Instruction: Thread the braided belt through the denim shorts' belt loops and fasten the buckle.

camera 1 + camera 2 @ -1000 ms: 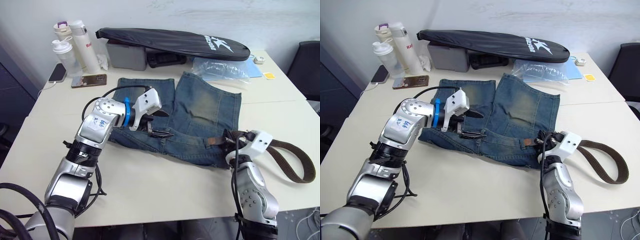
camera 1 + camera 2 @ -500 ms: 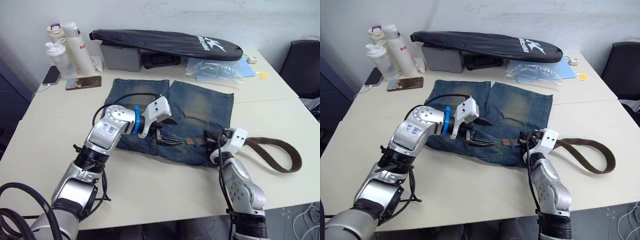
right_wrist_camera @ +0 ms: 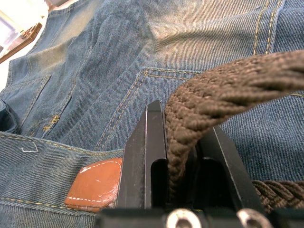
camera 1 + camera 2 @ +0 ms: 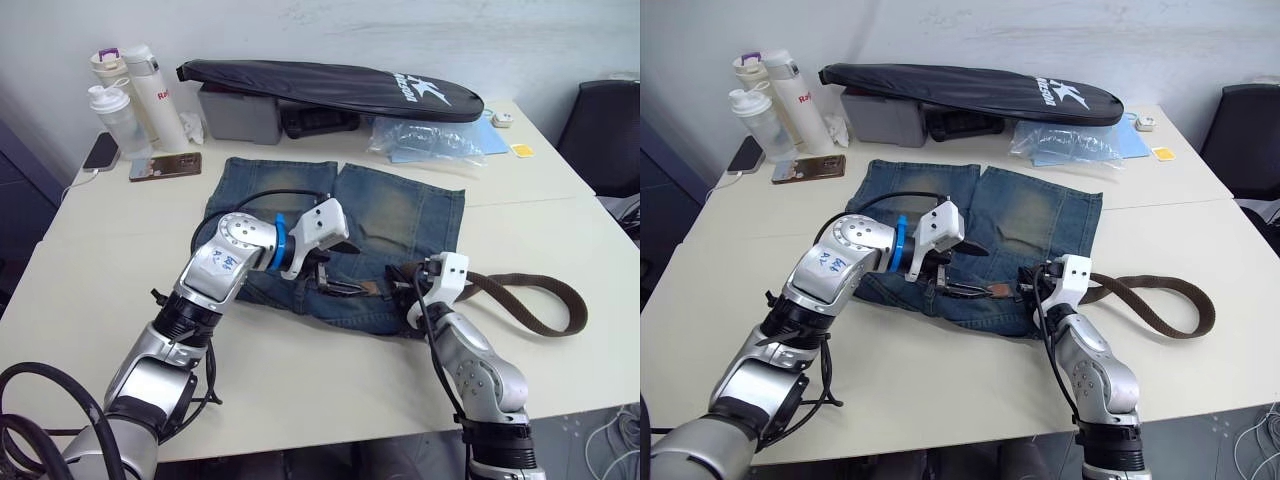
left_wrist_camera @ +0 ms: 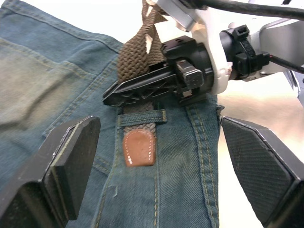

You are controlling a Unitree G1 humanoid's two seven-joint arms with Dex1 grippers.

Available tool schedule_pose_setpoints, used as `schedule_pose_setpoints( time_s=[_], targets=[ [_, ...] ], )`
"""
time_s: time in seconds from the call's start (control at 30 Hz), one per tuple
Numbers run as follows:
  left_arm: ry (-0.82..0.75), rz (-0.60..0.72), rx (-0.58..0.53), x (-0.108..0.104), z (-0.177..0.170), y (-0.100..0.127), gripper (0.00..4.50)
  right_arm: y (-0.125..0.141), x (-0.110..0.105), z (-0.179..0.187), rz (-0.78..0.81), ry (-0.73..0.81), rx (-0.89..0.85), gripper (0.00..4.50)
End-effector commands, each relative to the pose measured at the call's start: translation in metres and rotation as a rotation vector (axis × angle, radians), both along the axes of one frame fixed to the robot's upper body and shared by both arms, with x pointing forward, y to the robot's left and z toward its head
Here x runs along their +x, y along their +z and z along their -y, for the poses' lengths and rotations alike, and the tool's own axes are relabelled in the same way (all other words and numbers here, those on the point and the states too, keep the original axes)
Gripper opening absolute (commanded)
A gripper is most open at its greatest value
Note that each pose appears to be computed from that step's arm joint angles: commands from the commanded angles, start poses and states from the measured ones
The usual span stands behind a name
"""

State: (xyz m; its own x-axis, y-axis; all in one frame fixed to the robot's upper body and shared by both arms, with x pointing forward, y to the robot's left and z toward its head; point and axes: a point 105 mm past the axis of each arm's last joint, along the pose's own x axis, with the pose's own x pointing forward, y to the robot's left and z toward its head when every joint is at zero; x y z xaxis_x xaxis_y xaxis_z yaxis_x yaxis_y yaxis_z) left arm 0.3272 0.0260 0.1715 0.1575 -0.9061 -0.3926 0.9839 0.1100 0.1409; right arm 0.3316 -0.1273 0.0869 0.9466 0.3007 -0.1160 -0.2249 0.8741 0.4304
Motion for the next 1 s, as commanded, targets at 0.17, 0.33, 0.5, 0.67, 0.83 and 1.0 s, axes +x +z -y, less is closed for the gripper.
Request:
schedule_pose_setpoints(
  time_s=[0.17, 0.33, 0.5, 0.67, 0.83, 1.0],
  targets=[
    [-0.046, 0.068, -0.009, -0.003, 0.011, 0.009, 4.5, -0.018, -0.022, 0.0, -0.116, 0.067, 0.036, 1.54],
    [-0.062, 0.077, -0.006, -0.003, 0.012, 0.008, 4.5, -0.004, -0.043, 0.022, -0.108, 0.068, 0.002, 3.84],
    [-0.067, 0.082, -0.007, -0.001, 0.013, 0.008, 4.5, 0.007, -0.063, 0.038, -0.109, 0.06, 0.022, 4.41],
    [-0.088, 0.09, 0.0, -0.001, 0.016, 0.006, 4.5, 0.02, -0.076, 0.047, -0.088, 0.062, 0.048, 4.41],
    [-0.105, 0.107, 0.007, 0.0, 0.018, 0.006, 4.5, 0.028, -0.098, 0.043, -0.083, 0.151, -0.08, 4.41],
    [-0.117, 0.119, 0.015, 0.002, 0.017, 0.008, 4.5, 0.04, -0.125, 0.031, -0.071, 0.336, -0.293, 4.41]
  ],
)
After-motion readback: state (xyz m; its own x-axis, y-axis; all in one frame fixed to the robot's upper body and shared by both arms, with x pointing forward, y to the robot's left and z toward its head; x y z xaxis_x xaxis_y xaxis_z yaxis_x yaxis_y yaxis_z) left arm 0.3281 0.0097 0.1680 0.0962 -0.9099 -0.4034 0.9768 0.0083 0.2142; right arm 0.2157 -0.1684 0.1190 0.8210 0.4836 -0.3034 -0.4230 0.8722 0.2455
